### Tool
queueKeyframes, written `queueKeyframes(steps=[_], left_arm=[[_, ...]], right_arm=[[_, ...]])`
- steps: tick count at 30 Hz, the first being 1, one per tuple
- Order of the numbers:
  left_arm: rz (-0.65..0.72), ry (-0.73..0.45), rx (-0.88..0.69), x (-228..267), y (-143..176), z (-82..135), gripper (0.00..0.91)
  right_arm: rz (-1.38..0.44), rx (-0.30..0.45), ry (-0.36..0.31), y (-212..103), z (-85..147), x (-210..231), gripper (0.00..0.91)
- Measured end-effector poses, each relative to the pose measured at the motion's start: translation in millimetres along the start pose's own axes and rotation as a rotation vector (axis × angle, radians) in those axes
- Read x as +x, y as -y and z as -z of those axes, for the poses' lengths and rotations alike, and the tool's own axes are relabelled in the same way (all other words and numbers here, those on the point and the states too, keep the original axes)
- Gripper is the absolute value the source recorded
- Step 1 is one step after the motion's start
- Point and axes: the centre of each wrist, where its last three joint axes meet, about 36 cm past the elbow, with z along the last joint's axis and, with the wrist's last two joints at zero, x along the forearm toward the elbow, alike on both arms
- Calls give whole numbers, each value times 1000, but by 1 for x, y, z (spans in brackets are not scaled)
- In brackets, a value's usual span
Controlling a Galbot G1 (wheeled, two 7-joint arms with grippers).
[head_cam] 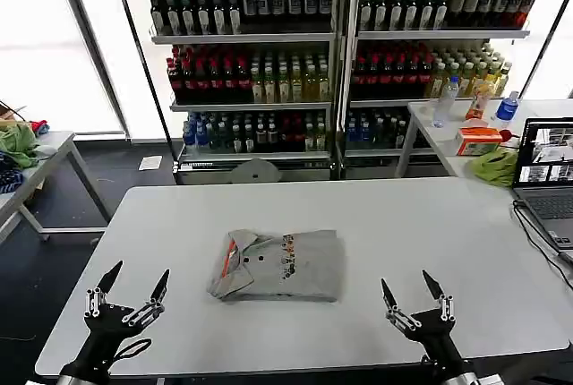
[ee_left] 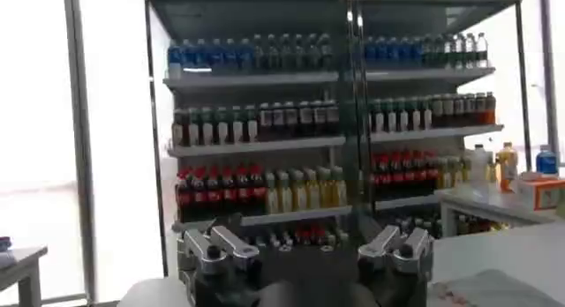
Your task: Fold and organize the clothes.
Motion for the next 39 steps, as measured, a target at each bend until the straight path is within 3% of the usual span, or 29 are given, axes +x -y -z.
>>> queueKeyframes(steps=[25,39], left_arm=[[11,-15,-22,7,-6,-1,907],[15,-14,-20,6,-7,-1,907]], right_arm=[[-5,29,-23,7,-5,-2,907],[9,28,2,6,-3,-5,907]])
